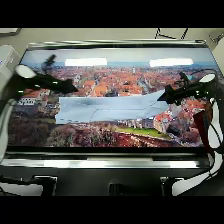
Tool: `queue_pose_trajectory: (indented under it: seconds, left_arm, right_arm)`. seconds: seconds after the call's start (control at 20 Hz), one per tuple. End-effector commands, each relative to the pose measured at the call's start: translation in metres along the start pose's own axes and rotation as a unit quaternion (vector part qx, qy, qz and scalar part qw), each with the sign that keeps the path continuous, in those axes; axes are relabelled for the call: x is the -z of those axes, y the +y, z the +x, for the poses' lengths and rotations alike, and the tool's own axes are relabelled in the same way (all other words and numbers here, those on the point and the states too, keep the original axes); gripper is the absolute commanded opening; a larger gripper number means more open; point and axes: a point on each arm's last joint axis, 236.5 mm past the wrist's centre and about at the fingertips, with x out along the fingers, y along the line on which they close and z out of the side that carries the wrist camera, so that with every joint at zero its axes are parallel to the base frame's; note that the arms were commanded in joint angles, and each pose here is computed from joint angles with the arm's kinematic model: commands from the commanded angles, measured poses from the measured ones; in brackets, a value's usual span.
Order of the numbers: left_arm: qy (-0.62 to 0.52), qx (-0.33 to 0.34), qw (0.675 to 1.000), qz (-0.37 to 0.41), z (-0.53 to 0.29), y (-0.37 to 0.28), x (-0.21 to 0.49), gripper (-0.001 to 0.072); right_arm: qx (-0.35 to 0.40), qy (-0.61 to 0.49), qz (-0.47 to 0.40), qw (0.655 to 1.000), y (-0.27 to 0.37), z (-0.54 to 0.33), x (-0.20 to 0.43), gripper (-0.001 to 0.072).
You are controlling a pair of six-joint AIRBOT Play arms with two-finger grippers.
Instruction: Fold the clothes and pants, and hang the long-sleeved shirts on hangers.
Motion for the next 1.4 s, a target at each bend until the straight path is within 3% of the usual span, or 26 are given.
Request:
queue_pose_trajectory:
  seconds: [0.0,0.25,0.75,1.05,1.2,1.35]
  left_arm:
    - [0.01,0.01,0.999,-0.029,0.085,-0.044,0.019,0.0024]
    - [0.088,0.084,0.985,-0.12,0.18,-0.103,0.085,0.0024]
    - [0.038,0.161,0.944,-0.285,0.263,-0.203,0.127,0.0022]
    - [0.031,0.162,0.96,-0.226,0.25,-0.172,0.1,0.002]
    - [0.014,0.089,0.989,-0.113,0.196,-0.106,0.056,0.0018]
    - [-0.032,-0.082,0.996,-0.031,0.085,-0.004,0.001,0.0018]
  right_arm:
    - [-0.039,0.004,-0.033,0.999,0.055,-0.024,0.02,0.0051]
    - [-0.062,-0.037,-0.099,0.993,0.135,-0.056,0.045,0.0051]
    - [-0.087,-0.054,-0.166,0.981,0.218,-0.084,0.102,0.0053]
    - [-0.088,-0.055,-0.158,0.982,0.223,-0.073,0.098,0.0053]
    - [-0.106,-0.036,-0.171,0.979,0.241,-0.031,0.095,0.0053]
    - [-0.144,-0.005,-0.154,0.977,0.267,0.034,0.095,0.0053]
